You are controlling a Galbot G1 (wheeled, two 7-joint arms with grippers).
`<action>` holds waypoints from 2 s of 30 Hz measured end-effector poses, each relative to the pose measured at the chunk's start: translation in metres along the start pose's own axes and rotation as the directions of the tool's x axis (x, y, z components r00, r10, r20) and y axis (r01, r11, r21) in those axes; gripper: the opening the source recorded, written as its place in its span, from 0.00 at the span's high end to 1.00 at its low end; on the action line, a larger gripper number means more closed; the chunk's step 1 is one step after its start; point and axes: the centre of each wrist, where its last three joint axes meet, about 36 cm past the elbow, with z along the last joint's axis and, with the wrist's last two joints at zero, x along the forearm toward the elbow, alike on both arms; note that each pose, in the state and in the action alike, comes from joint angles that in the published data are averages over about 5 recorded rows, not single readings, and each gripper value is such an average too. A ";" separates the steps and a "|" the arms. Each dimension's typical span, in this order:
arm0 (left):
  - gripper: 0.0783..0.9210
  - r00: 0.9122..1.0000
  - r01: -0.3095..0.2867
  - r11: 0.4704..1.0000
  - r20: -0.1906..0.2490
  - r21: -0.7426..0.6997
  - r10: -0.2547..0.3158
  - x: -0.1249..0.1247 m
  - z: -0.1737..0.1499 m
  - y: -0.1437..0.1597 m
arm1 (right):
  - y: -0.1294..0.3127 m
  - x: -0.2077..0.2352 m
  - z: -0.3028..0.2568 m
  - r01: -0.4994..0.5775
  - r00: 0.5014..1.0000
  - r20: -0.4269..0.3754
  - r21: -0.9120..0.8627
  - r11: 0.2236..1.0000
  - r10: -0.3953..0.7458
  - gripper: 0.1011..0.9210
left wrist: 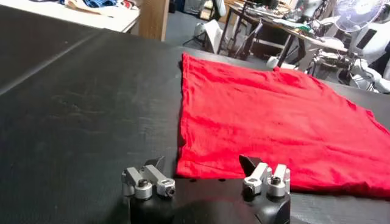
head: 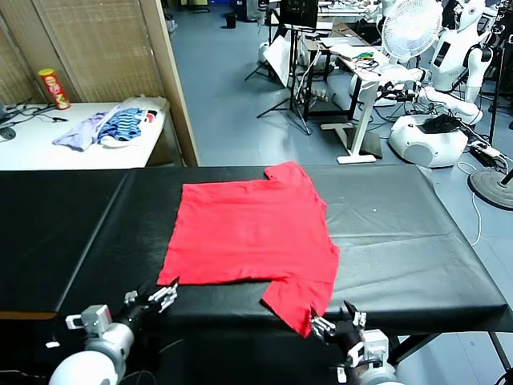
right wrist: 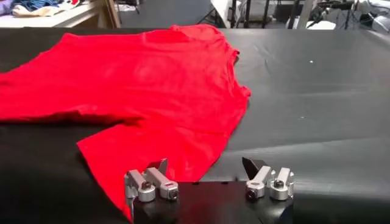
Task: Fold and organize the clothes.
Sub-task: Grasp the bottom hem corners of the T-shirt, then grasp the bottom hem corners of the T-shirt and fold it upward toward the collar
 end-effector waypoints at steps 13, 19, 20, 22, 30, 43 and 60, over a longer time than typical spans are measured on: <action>0.49 0.999 0.032 0.999 -0.005 -0.004 -0.032 -0.010 0.010 0.007 | 0.008 -0.007 0.010 0.000 1.000 -0.028 0.011 1.000 0.000 0.90; 0.86 1.000 0.016 1.000 -0.004 0.000 -0.016 -0.009 0.013 0.002 | 0.009 -0.005 0.011 -0.007 1.000 -0.031 0.003 1.000 0.007 0.97; 0.90 1.000 0.013 1.000 -0.002 0.001 -0.013 -0.009 0.013 0.001 | 0.008 -0.004 0.011 -0.011 0.999 -0.031 0.003 1.000 0.012 0.97; 0.94 1.000 0.010 1.000 0.001 0.004 -0.010 -0.007 0.014 -0.003 | 0.006 -0.001 0.010 -0.023 0.999 -0.034 0.002 1.000 0.023 0.97; 0.94 0.999 0.049 0.999 0.013 0.021 -0.049 0.016 0.013 -0.019 | -0.011 0.030 -0.004 -0.053 0.998 -0.033 -0.007 0.999 0.053 0.97; 0.94 0.989 0.013 0.998 0.148 0.066 -0.023 0.042 -0.005 -0.044 | -0.055 -0.007 -0.025 -0.022 0.974 0.227 0.001 1.000 0.022 0.97; 0.94 0.971 0.105 0.988 0.225 -0.115 -0.077 -0.044 -0.012 -0.027 | -0.076 -0.143 -0.055 0.087 0.948 0.299 0.084 0.993 -0.108 0.86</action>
